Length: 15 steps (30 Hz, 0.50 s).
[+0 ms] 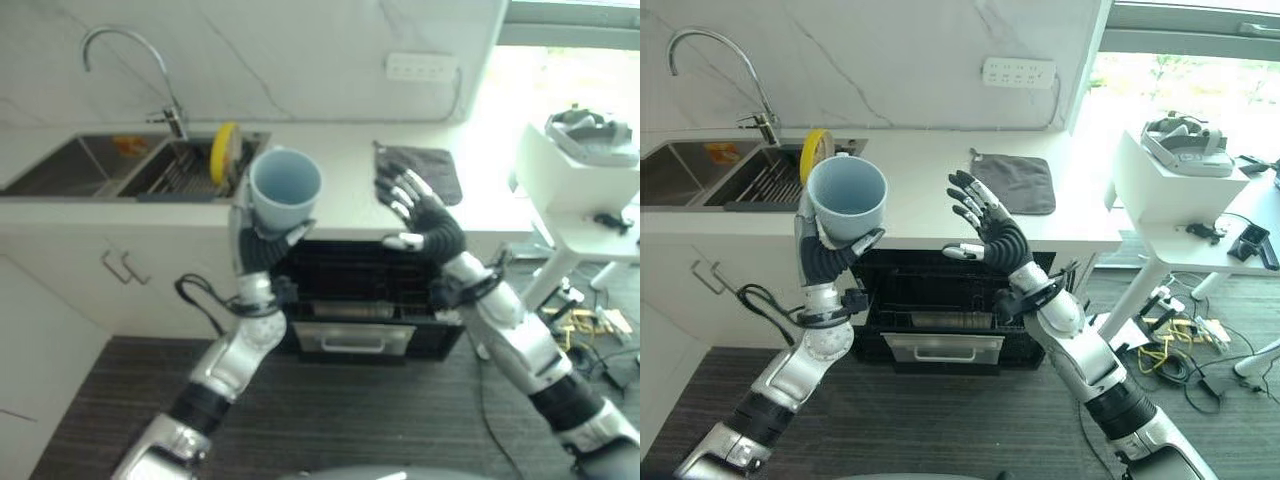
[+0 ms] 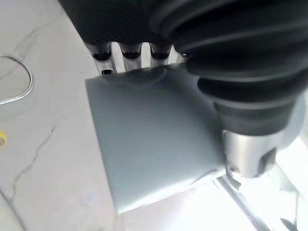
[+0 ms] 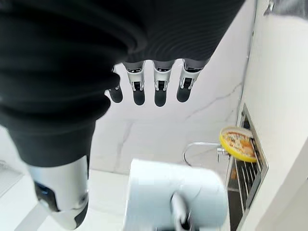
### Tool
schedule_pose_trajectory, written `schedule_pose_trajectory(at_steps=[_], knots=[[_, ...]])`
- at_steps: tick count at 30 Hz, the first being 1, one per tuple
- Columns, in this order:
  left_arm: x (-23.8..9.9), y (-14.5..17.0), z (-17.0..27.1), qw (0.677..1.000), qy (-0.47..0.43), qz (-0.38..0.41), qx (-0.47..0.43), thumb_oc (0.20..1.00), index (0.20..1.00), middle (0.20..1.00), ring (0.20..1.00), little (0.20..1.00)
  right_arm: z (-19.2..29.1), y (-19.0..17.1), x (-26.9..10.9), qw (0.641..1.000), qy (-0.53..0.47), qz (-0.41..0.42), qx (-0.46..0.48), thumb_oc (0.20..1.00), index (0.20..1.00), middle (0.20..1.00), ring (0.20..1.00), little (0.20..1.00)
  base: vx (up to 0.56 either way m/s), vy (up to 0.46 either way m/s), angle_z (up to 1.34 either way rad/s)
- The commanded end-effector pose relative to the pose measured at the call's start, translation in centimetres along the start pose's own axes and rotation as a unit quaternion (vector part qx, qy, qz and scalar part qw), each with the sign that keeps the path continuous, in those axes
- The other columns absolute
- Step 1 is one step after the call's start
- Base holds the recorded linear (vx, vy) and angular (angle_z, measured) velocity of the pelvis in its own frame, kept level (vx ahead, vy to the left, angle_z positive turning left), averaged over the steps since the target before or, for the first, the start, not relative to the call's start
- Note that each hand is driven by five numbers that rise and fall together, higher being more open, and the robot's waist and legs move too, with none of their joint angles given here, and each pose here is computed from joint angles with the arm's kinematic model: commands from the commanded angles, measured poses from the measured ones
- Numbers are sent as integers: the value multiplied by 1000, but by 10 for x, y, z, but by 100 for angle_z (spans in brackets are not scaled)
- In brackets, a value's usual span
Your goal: Place the dishes in the dishwasher.
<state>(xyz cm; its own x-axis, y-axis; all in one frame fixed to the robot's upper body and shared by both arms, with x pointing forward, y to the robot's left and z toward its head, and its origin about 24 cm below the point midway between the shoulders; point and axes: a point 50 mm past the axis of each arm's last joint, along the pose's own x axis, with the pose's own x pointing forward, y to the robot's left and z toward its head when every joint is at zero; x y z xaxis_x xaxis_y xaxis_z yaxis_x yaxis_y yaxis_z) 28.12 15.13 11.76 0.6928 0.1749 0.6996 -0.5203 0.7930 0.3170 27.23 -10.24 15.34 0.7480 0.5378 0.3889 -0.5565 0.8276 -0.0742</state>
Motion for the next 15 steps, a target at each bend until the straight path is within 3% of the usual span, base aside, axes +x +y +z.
schedule_pose_trajectory(at_steps=[1,15], knots=[[19,3,13,996,-56,62,-12,200,200,200,200,200,19,2,16,998,-55,-11,-21,1000,1000,1000,1000,1000,11,-25,9],[14,-16,31,996,-55,41,-62,200,200,200,200,200,24,19,44,997,-58,-1,-40,1000,1000,1000,1000,1000,18,-5,6]])
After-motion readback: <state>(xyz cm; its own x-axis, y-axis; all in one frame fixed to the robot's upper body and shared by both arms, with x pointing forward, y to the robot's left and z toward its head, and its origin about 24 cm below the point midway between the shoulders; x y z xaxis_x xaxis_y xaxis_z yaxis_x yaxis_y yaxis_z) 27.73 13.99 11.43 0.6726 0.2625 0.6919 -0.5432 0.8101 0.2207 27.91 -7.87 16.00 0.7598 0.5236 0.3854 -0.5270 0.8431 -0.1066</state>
